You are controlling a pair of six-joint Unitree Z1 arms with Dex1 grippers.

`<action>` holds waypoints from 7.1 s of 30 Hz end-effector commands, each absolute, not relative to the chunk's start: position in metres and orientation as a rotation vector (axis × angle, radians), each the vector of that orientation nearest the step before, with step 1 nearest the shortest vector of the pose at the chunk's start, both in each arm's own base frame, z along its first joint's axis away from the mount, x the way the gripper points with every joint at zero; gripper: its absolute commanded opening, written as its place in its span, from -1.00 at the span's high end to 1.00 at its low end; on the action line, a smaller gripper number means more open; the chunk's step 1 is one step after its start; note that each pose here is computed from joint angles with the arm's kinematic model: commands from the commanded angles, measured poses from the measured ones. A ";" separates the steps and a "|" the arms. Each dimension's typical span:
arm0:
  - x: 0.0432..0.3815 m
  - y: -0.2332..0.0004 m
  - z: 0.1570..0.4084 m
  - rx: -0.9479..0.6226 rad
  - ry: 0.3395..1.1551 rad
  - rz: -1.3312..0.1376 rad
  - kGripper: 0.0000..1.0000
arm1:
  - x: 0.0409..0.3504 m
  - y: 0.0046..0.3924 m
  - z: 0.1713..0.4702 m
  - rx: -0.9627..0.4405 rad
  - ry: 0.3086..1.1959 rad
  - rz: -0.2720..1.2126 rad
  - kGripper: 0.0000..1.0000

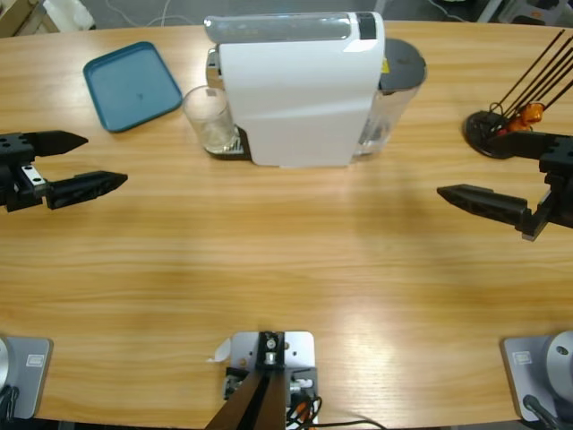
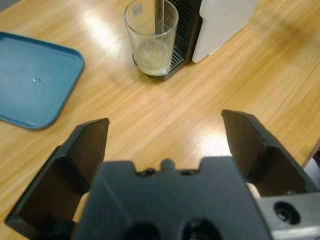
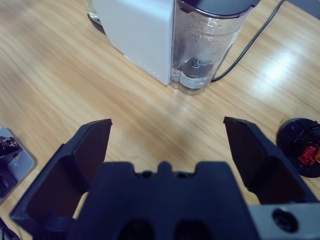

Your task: Pour coffee

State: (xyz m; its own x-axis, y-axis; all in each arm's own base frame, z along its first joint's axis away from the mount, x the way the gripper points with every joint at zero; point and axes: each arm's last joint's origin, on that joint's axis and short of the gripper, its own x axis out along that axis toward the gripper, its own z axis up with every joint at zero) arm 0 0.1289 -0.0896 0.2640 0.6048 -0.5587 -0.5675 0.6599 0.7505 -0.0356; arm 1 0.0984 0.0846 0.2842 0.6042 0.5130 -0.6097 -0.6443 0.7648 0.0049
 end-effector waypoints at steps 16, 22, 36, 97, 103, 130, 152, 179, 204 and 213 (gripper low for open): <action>0.122 -0.083 0.258 0.213 0.563 -0.672 -0.94 | 0.102 0.089 0.273 -0.263 0.672 0.673 -0.98; 0.123 -0.084 0.257 0.214 0.566 -0.672 -0.94 | 0.103 0.090 0.273 -0.266 0.675 0.675 -0.97; 0.125 -0.085 0.256 0.216 0.578 -0.673 -0.94 | 0.103 0.089 0.273 -0.268 0.673 0.676 -0.96; 0.122 -0.084 0.256 0.205 0.585 -0.680 -0.82 | 0.104 0.092 0.272 -0.270 0.693 0.693 -0.95; 0.121 -0.083 0.256 0.204 0.581 -0.679 -0.82 | 0.104 0.092 0.271 -0.269 0.698 0.698 -0.95; 0.170 -0.119 0.231 0.254 0.567 -0.764 -0.83 | 0.106 0.094 0.271 -0.267 0.706 0.685 -1.00; 0.230 -0.149 0.195 0.163 0.511 -0.877 -0.83 | 0.107 0.094 0.270 -0.272 0.709 0.679 -1.00; 0.278 -0.170 0.177 0.124 0.524 -0.923 -0.84 | 0.110 0.097 0.268 -0.278 0.726 0.681 -1.00; 0.275 -0.146 0.188 0.102 0.516 -0.873 -0.20 | 0.112 0.099 0.268 -0.282 0.735 0.680 -1.00; 0.261 -0.107 0.212 0.169 0.506 -0.576 -0.20 | 0.110 0.097 0.269 -0.276 0.724 0.685 -1.00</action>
